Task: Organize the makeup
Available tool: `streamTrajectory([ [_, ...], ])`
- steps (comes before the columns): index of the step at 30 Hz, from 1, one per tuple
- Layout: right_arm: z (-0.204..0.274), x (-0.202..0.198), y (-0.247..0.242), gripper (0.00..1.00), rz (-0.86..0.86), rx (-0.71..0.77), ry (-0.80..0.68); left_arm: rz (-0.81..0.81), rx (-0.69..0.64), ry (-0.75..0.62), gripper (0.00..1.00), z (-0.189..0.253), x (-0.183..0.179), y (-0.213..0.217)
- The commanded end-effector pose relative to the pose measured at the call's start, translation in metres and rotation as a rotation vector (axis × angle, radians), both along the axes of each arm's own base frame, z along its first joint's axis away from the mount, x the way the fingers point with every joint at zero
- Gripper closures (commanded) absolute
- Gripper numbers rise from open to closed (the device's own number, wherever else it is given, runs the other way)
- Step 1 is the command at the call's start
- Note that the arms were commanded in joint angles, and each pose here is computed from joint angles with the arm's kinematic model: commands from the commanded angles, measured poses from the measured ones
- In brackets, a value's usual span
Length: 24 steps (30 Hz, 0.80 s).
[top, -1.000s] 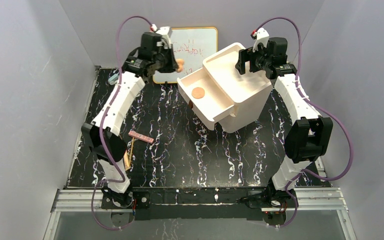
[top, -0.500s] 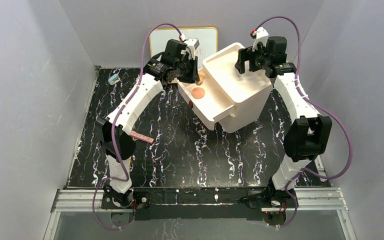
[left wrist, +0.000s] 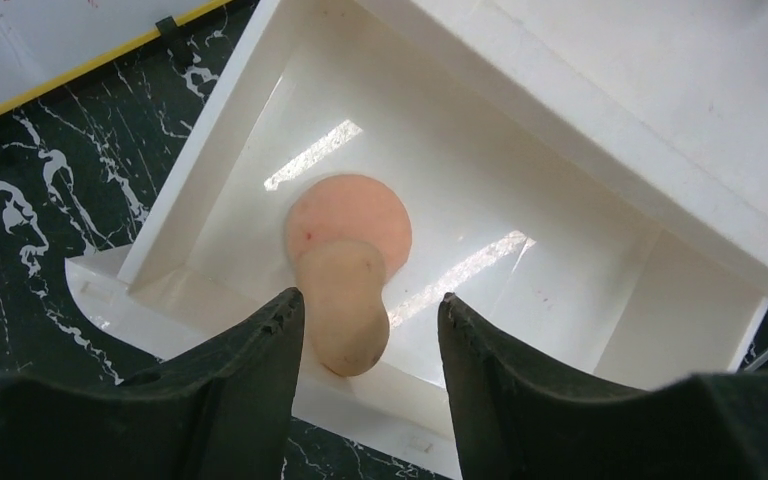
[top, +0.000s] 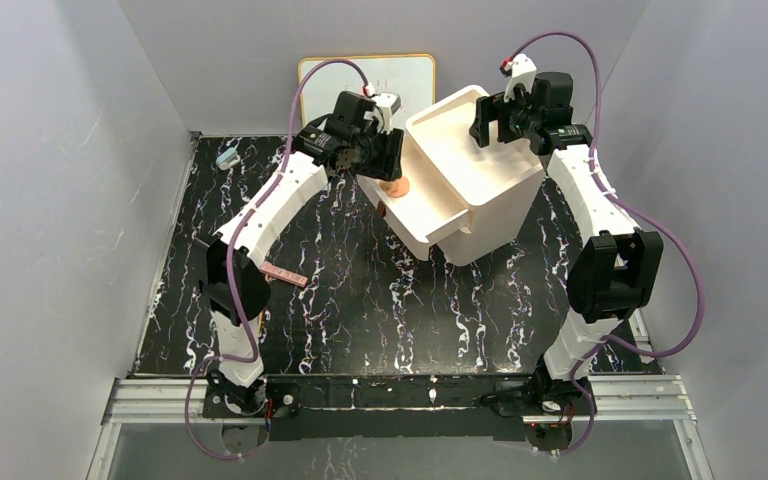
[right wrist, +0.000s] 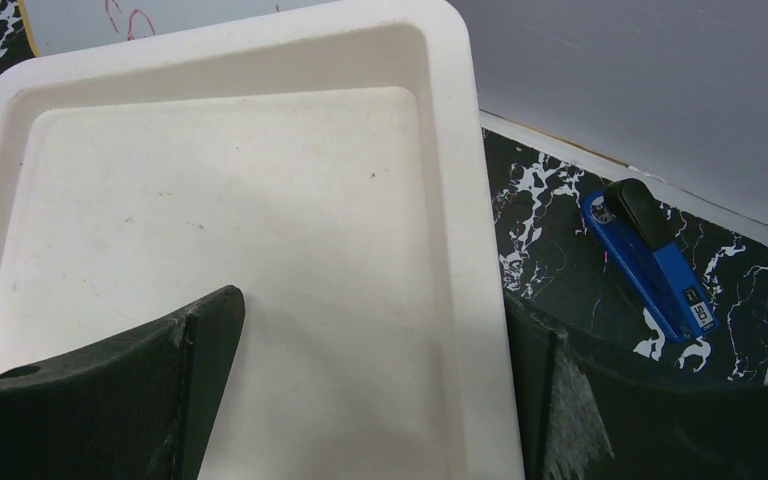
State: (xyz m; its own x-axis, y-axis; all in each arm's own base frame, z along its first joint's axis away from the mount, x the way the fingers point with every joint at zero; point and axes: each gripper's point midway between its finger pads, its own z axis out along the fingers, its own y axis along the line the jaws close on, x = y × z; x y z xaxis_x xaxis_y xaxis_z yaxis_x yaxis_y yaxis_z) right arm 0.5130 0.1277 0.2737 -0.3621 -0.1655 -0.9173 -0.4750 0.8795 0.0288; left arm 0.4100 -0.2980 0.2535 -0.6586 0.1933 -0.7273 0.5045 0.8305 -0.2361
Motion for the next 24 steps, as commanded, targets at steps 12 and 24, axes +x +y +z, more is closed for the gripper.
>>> streamTrajectory([
  [12,-0.041,-0.014,0.013,0.01,0.029,0.017,0.148,-0.070,0.039,-0.419,0.36,0.072,-0.064,0.070],
  [24,-0.001,0.010,0.020,0.01,0.038,0.045,-0.042,-0.334,-0.043,-0.481,0.20,0.021,-0.113,0.057],
])
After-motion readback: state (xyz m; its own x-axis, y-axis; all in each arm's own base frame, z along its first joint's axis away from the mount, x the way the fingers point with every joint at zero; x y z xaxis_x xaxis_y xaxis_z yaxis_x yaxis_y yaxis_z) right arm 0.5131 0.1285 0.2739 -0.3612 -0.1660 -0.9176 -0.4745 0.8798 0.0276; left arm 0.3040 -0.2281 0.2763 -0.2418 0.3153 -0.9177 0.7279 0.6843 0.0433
